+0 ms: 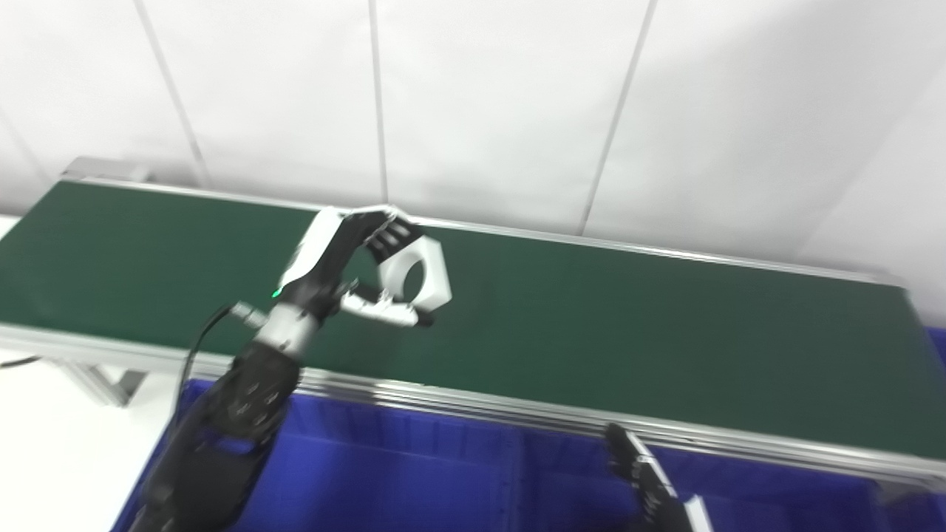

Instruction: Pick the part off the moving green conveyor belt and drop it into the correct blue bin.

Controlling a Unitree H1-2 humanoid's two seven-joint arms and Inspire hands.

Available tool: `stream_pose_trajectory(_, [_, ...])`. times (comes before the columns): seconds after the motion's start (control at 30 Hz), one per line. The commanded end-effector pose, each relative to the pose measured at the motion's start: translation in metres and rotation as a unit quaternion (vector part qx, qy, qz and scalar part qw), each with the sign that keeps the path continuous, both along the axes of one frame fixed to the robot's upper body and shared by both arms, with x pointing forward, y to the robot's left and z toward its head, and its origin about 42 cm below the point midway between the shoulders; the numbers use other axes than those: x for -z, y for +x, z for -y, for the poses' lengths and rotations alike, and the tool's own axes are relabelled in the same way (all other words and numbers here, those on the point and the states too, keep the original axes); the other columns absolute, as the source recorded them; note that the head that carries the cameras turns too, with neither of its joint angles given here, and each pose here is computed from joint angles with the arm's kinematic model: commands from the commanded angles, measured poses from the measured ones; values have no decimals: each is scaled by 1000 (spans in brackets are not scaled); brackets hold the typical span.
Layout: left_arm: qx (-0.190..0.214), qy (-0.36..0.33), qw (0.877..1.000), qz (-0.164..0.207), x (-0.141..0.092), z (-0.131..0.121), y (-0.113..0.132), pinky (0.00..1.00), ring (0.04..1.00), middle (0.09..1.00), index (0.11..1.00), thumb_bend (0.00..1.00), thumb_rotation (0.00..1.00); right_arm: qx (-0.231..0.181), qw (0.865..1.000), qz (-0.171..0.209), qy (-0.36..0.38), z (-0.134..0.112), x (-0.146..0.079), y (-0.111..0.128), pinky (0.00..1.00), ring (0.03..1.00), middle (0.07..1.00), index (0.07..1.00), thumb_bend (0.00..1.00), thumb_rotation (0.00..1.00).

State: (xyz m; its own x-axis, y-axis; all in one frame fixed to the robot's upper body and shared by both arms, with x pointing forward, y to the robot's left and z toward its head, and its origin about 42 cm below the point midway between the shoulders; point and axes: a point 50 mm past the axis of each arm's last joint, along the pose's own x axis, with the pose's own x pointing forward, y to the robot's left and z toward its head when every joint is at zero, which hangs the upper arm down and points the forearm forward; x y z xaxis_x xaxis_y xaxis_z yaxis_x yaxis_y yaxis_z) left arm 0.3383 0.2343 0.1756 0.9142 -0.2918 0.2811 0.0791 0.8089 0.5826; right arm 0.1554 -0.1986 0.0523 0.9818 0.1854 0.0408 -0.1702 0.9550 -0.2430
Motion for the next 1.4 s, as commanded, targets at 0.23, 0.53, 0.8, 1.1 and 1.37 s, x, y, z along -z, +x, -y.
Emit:
stream_pose_trajectory(0.23, [61, -22, 998, -12, 15, 7, -50, 359, 400, 481, 546, 494, 0, 4, 1000, 4, 10, -12, -15, 5, 909, 942, 941, 931, 948, 496])
stream_pose_trajectory(0.53, [95, 20, 993, -71, 65, 9, -86, 362, 392, 477, 553, 493, 0, 9, 1000, -1, 16, -15, -21, 8, 917, 956, 949, 931, 974, 498])
stream_pose_trajectory(0.8, [121, 96, 978, -139, 91, 15, -107, 362, 377, 474, 556, 491, 0, 10, 1000, -5, 9, -15, -25, 7, 923, 961, 946, 931, 975, 508])
stream_pose_trajectory(1.1, [92, 172, 962, -192, 113, 21, -105, 396, 382, 476, 551, 493, 0, 12, 1000, -2, 2, -13, -25, 5, 912, 946, 937, 927, 982, 519])
stream_pose_trajectory(1.37, [43, 229, 944, -235, 123, 30, -103, 552, 552, 636, 643, 571, 0, 10, 1000, -3, 2, -11, -24, 2, 914, 944, 930, 927, 970, 513])
